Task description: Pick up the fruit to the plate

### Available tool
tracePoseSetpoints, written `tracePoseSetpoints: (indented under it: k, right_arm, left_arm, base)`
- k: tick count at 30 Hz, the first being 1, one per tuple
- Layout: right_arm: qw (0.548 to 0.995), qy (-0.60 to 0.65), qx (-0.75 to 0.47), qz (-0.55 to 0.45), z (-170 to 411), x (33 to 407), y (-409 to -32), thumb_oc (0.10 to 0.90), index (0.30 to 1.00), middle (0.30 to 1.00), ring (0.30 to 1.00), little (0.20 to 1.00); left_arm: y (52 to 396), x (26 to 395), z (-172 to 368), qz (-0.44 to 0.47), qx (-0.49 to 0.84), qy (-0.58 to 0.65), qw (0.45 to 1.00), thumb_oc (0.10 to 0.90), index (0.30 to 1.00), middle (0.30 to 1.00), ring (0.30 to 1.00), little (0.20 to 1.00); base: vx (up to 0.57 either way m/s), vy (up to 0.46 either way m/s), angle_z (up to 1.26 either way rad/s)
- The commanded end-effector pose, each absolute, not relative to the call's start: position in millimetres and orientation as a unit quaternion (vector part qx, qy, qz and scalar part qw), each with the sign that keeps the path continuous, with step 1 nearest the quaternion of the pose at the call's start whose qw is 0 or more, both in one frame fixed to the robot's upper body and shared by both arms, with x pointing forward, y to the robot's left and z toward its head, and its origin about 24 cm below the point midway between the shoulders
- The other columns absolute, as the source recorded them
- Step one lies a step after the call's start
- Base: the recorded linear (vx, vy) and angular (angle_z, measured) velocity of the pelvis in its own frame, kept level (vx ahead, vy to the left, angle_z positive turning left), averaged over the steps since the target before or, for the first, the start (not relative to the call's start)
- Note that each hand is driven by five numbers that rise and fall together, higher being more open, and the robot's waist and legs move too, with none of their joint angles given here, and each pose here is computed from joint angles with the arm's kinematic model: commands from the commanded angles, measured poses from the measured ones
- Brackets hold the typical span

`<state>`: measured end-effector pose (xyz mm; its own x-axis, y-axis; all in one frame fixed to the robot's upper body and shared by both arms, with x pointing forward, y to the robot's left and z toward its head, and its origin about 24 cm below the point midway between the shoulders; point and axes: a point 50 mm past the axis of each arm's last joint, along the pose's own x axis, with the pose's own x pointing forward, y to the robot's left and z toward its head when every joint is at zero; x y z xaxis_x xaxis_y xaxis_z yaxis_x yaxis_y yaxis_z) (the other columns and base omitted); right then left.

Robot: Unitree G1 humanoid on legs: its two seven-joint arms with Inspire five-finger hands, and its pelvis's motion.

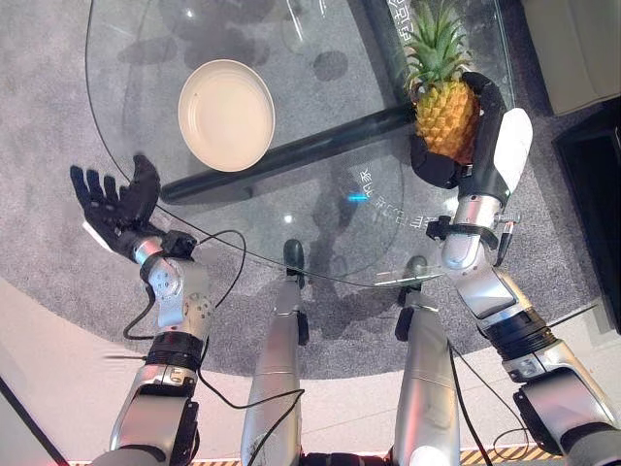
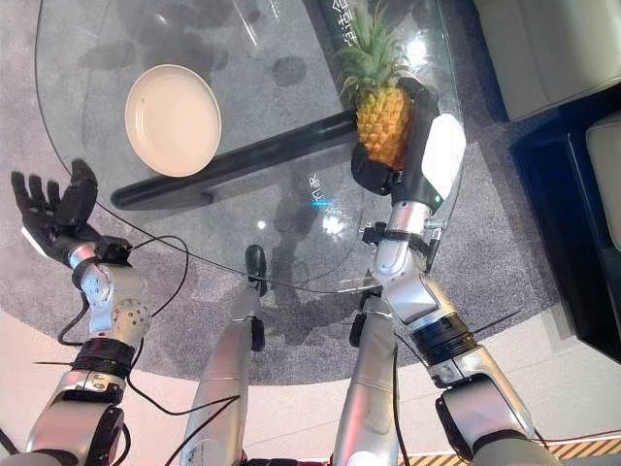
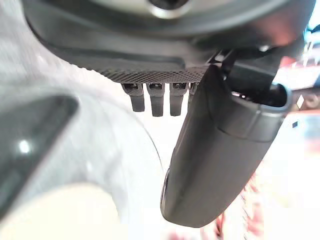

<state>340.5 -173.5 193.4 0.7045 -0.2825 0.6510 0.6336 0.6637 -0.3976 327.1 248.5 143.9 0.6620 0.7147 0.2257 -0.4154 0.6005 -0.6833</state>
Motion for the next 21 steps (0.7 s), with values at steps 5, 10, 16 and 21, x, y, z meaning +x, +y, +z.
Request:
tracePoseSetpoints:
  k: [5,10,16,21]
  right_arm:
    - [0.782,-0.498,-0.244,-0.284,257,306,-155,0.1,0.3,0.3,0.3,0.2]
    - [0.773,-0.523,-0.245,-0.263,263,301,-147,0.1,0.3,0.3,0.3,0.2]
    - [0.768,-0.541,-0.245,-0.239,271,300,-137,0.1,0.3,0.3,0.3,0.2]
    - [0.764,-0.555,-0.246,-0.218,276,299,-129,0.1,0.3,0.3,0.3,0.2]
  left_arm:
    - [223,317,198,0.201,-0.277,-0.391,0.854,0.8,0.9,0.9,0.9,0.9]
    - [203,315,214,0.105,-0.277,-0.413,0.861,0.8,0.9,0.9,0.9,0.9]
    - [179,317,228,0.005,-0.265,-0.419,0.868,0.8,0.9,0.9,0.9,0.9]
    - [161,320,239,-0.063,-0.266,-0.417,0.867,0.8,0.9,0.9,0.9,0.9]
  base:
    - [-0.01,-0.002,0.0]
    - [0.0,0.0,0.0]
    - [0.0,0.018,0.0]
    - [0.0,0.007,0.0]
